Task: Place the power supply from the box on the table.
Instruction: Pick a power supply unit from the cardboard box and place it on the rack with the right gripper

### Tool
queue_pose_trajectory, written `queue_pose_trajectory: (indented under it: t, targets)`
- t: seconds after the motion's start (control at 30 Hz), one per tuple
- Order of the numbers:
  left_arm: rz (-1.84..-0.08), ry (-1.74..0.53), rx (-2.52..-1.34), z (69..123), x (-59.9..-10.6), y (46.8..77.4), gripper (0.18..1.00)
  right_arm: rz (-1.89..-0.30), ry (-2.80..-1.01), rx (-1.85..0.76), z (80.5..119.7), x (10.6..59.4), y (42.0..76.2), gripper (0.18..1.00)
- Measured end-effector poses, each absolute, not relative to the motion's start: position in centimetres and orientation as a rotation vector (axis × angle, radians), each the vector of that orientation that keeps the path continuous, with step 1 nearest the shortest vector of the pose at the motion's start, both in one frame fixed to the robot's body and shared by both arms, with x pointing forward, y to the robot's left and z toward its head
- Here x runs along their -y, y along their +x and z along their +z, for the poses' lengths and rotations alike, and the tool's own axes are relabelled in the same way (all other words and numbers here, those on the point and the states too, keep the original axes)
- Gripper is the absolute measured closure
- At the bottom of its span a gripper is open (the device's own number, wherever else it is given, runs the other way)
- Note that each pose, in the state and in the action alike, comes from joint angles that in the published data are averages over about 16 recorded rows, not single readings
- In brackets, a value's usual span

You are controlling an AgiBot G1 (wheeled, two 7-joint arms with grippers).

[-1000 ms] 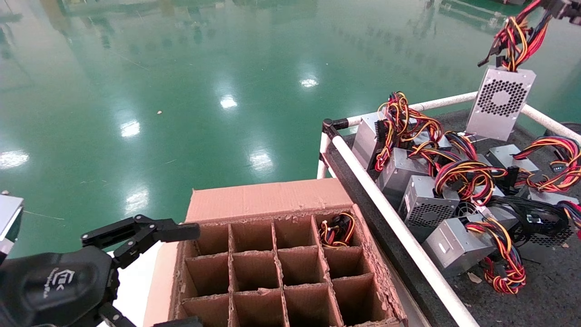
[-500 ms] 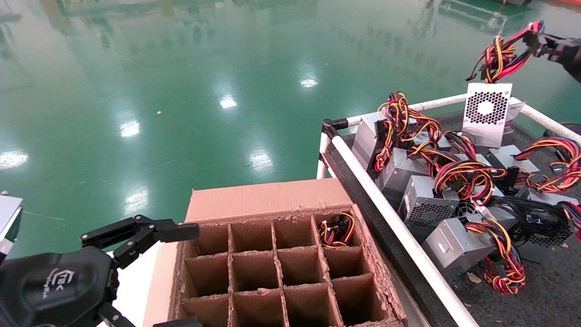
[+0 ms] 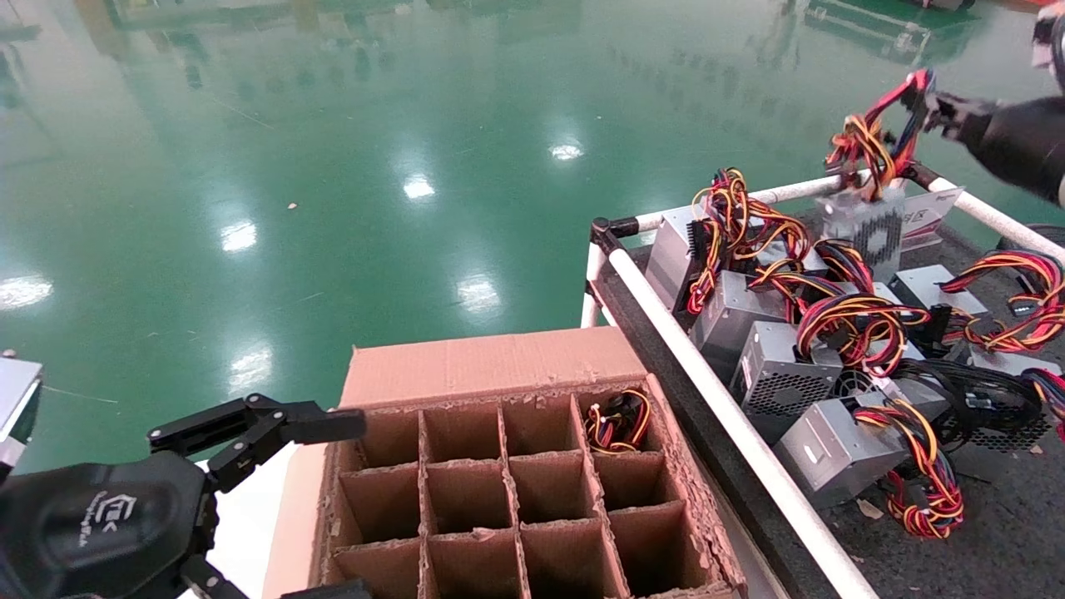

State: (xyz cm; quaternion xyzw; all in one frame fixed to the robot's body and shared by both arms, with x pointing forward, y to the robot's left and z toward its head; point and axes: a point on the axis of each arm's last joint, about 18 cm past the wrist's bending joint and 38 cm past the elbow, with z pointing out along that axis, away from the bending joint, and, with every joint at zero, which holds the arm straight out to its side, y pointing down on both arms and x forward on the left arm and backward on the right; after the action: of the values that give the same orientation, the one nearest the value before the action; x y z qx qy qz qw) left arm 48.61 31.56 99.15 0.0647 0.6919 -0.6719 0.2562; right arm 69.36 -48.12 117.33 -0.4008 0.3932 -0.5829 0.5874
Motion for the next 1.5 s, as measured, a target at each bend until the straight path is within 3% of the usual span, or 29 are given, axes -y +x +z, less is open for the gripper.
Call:
queue_pose_trajectory:
  t: [1.0, 1.37, 1.5]
  targets:
    - [-1.824, 0.175, -1.878, 99.1, -31.6, 48.6, 0.184, -1.414, -1.095, -1.067, 109.8, 51.0, 70.6, 0.974]
    - [-1.824, 0.175, -1.877, 99.1, -31.6, 48.6, 0.184, -1.419, -1.103, -1.072, 109.6, 51.1, 70.6, 0.924]
    - [-1.824, 0.175, -1.877, 99.1, -31.6, 48.6, 0.184, -1.418, -1.101, -1.07, 109.7, 51.1, 70.6, 0.871]
